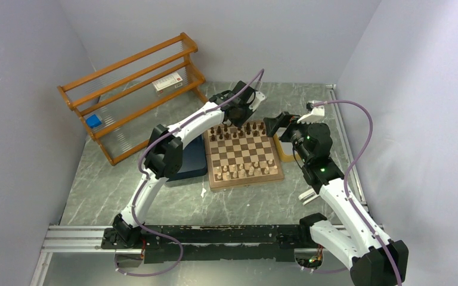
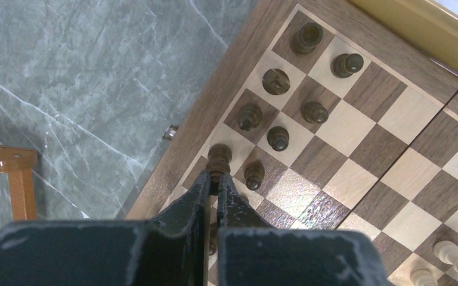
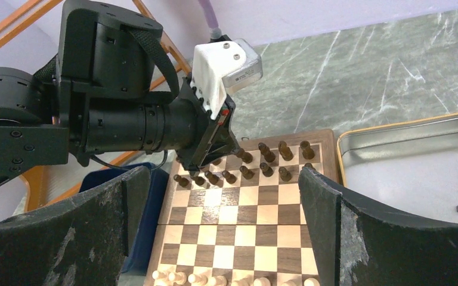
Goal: Set up the chess pieces on the board
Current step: Place the chess piece on the chessboard.
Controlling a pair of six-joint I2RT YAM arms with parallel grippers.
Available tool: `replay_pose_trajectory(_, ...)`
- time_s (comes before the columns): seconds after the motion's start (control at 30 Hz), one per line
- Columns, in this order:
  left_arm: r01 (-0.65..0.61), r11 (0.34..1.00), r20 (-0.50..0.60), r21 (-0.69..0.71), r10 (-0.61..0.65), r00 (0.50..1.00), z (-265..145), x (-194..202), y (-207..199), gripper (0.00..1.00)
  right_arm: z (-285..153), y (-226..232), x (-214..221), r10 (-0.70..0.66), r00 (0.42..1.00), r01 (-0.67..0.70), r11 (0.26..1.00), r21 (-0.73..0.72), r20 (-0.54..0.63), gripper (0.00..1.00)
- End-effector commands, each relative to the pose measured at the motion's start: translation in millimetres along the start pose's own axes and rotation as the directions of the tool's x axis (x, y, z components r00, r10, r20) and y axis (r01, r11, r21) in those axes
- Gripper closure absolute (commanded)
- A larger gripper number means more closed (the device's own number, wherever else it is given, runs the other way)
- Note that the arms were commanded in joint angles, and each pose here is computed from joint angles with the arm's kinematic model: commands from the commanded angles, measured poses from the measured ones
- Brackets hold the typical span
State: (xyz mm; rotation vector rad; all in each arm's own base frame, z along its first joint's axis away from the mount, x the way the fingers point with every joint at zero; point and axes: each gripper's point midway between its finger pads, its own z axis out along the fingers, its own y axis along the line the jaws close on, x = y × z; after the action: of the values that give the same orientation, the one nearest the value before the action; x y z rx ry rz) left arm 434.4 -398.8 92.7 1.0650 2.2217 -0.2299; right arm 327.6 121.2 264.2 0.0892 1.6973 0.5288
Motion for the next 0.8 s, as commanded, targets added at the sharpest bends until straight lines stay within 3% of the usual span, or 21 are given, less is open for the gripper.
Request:
replay_pose_trajectory(0.0, -0.022, 1.0, 0.04, -0.017, 0.023, 0.999, 3, -13, -1, 0.95, -3, 1, -14, -0.01, 0.999, 0.01, 1.0, 0.008, 0.044, 0.0)
replay_pose_trajectory(0.77, -0.007, 1.0, 0.044, 0.014, 0.006, 0.999, -1, -16, -11, 0.95, 0, -5, -4, -0.011, 1.0, 0.01, 1.0, 0.02, 0.028, 0.0)
